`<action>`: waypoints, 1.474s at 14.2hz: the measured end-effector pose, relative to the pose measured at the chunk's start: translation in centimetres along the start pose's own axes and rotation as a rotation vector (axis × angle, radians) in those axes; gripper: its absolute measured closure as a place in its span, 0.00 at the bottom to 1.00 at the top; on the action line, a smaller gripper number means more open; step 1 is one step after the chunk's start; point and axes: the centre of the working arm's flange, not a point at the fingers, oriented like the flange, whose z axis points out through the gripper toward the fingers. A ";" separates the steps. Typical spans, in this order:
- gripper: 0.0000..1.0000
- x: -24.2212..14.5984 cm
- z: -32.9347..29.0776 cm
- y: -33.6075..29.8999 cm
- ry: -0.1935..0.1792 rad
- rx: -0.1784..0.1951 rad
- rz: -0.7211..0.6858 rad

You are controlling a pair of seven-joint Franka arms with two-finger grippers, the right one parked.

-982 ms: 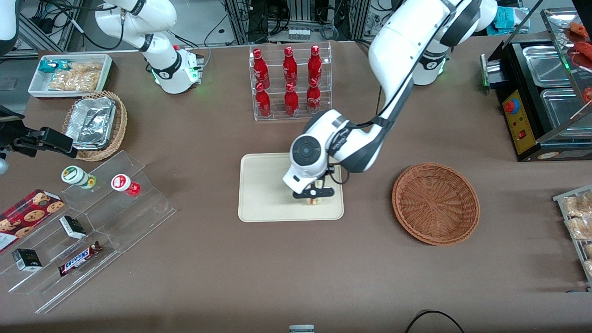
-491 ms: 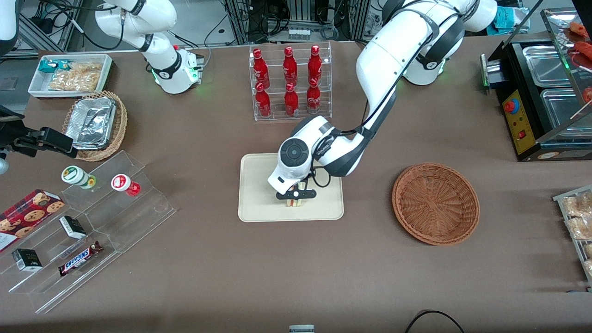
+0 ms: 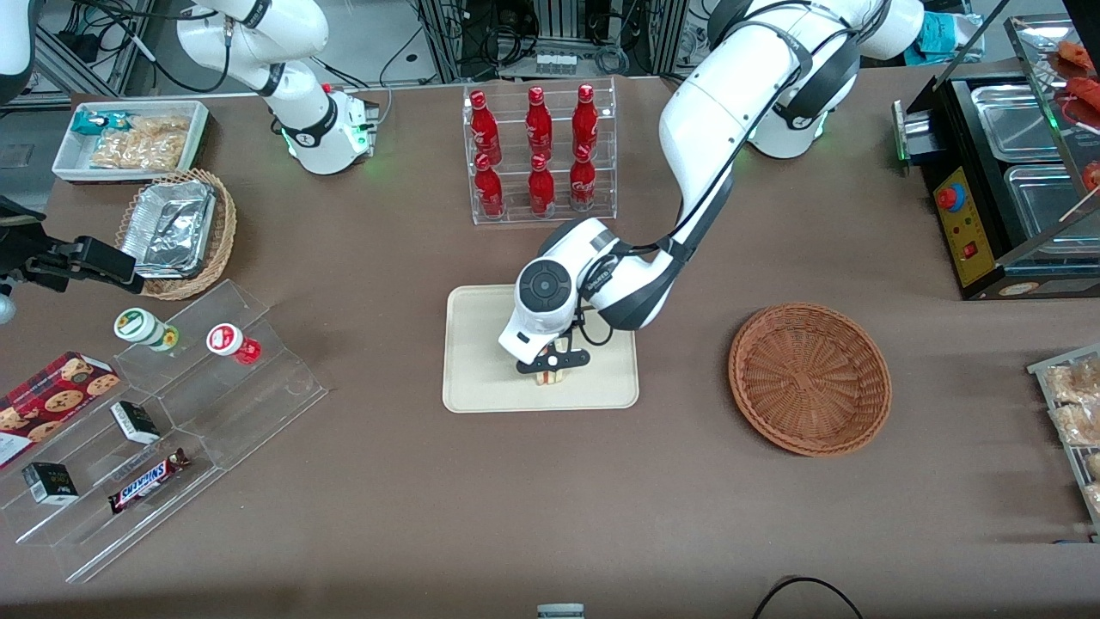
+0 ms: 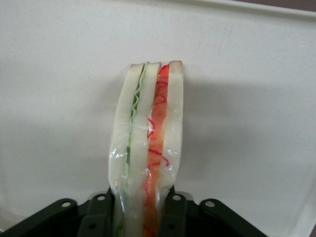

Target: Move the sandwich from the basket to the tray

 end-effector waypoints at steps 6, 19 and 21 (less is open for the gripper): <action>0.02 0.0 -10.5 -1.8 0.017 0.024 -0.004; 0.00 5.3 -30.0 -35.0 0.017 0.069 0.074; 0.00 4.9 -32.4 -38.8 0.036 0.063 0.091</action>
